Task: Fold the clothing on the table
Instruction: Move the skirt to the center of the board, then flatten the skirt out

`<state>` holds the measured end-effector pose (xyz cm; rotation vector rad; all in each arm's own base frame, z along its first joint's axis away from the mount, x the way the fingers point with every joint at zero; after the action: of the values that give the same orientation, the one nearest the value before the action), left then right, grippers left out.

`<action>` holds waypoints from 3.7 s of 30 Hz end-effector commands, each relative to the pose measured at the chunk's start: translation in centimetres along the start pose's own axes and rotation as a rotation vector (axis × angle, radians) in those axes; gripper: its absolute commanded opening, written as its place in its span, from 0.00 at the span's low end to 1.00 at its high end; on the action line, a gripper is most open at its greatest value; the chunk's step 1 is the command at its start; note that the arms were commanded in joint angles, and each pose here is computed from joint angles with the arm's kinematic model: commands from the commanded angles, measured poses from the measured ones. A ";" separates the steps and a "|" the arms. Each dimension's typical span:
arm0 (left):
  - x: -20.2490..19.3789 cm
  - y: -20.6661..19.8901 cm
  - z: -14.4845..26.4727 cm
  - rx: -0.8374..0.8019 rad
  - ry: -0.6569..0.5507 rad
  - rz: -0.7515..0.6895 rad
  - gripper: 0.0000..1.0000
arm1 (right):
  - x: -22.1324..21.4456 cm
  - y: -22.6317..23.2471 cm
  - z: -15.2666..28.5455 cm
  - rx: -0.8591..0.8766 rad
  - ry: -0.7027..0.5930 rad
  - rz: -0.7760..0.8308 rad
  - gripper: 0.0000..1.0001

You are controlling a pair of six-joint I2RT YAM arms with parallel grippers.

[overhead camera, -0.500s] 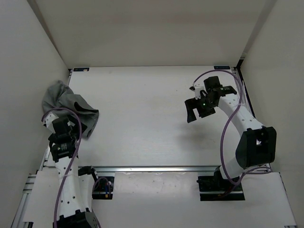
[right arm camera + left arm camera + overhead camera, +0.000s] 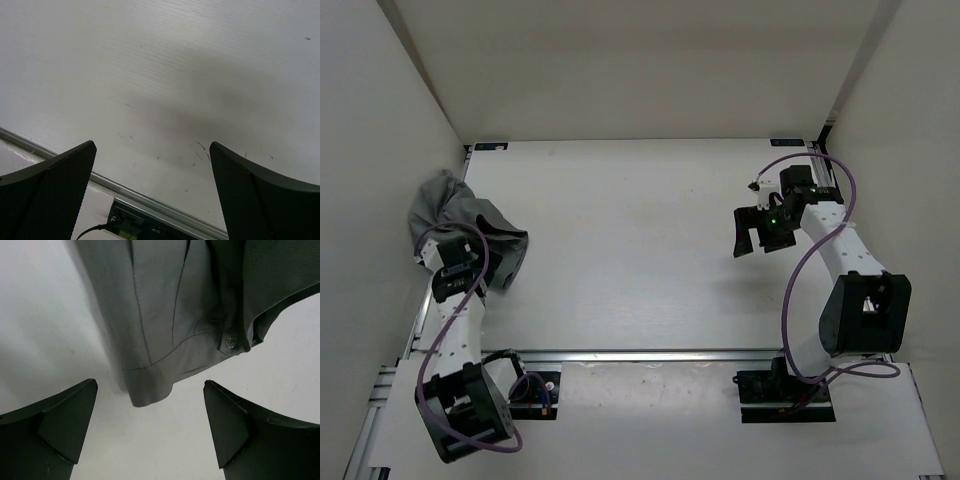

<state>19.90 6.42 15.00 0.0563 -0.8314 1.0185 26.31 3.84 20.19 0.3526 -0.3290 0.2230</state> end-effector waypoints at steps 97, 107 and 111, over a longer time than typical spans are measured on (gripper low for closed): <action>-8.8 -11.5 9.1 -0.654 0.359 -0.778 0.99 | 10.9 -3.3 -16.2 -0.316 -0.064 -0.080 0.00; -11.3 -10.1 9.3 -0.712 0.434 -0.749 0.99 | 5.7 7.6 -7.5 0.262 -0.094 0.094 0.84; -14.4 -10.2 9.7 -0.759 0.505 -0.776 0.98 | -0.2 8.7 -7.1 0.263 -0.019 0.180 0.98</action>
<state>18.81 -11.87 16.48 -0.4031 -0.6047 -0.0428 29.08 14.36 16.72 0.5299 -0.4007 0.3616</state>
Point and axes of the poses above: each gripper's point midway between its finger pads, its own z axis back along the fingers, its own y axis along the line the jaws close on, x = y × z, the point moved 9 cm from there along z, back along the fingers, and after that the axes turned 5 degrees about -z, right-handed, at the moved point
